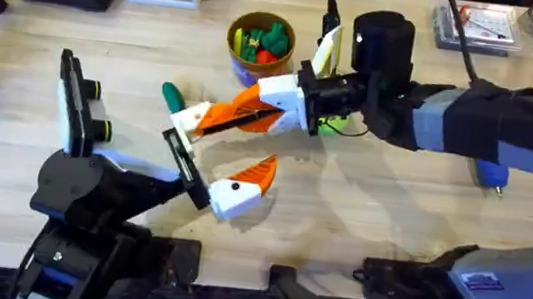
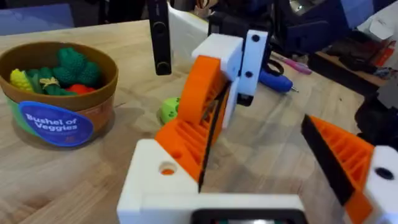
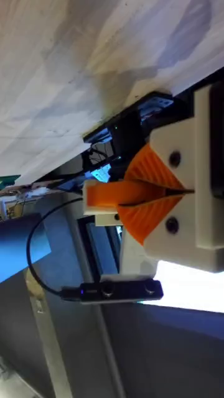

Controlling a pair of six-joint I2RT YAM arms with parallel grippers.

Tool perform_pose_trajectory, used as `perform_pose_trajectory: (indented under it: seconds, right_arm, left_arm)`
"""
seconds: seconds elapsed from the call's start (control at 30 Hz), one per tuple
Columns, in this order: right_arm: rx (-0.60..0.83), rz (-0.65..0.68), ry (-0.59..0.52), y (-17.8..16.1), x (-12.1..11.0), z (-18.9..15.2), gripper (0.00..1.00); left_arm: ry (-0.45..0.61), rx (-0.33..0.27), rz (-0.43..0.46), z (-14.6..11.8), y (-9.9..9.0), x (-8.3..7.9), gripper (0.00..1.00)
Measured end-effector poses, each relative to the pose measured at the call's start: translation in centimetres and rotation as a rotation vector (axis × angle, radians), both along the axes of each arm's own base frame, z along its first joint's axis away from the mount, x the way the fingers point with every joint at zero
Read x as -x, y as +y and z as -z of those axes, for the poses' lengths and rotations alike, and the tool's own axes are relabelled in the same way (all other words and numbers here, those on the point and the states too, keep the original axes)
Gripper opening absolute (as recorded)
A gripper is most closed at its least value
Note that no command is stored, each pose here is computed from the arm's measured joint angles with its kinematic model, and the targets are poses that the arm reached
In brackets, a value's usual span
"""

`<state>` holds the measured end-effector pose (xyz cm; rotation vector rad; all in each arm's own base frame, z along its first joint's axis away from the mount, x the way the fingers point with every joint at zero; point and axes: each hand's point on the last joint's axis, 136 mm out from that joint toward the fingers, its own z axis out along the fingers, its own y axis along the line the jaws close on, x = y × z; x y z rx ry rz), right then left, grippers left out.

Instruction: Pick up the gripper from the table and insert it into the empty holder that is missing its gripper. Then pick up a screw, insert it into the mounting hole, and use the screwdriver to tighten it. Finally, clean up the table by picking up the vegetable and placing it into the bucket.

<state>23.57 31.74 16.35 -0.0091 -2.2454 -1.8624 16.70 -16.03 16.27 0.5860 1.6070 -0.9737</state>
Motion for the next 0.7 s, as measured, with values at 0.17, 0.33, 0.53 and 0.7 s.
perform_pose_trajectory:
  seconds: [0.17, 0.33, 0.53, 0.7]
  right_arm:
    - [0.003, 0.004, -0.003, 0.1, 0.0, 0.1, 0.007]
    - [0.011, 0.005, -0.013, 0.7, 0.3, 0.2, 0.007]
    - [0.026, 0.019, -0.036, 1.7, 0.5, 0.3, 0.007]
    - [0.043, 0.05, -0.037, 2.0, 0.1, 0.5, 0.007]
  left_arm:
    - [0.001, 0.0, 0.0, 0.0, 0.0, 0.0, 0.986]
    - [0.007, 0.004, -0.012, 0.0, 0.1, -0.2, 0.986]
    - [0.015, 0.009, -0.028, 0.0, 0.3, -0.4, 0.986]
    - [0.023, 0.011, -0.039, 0.1, 0.4, -0.6, 0.987]
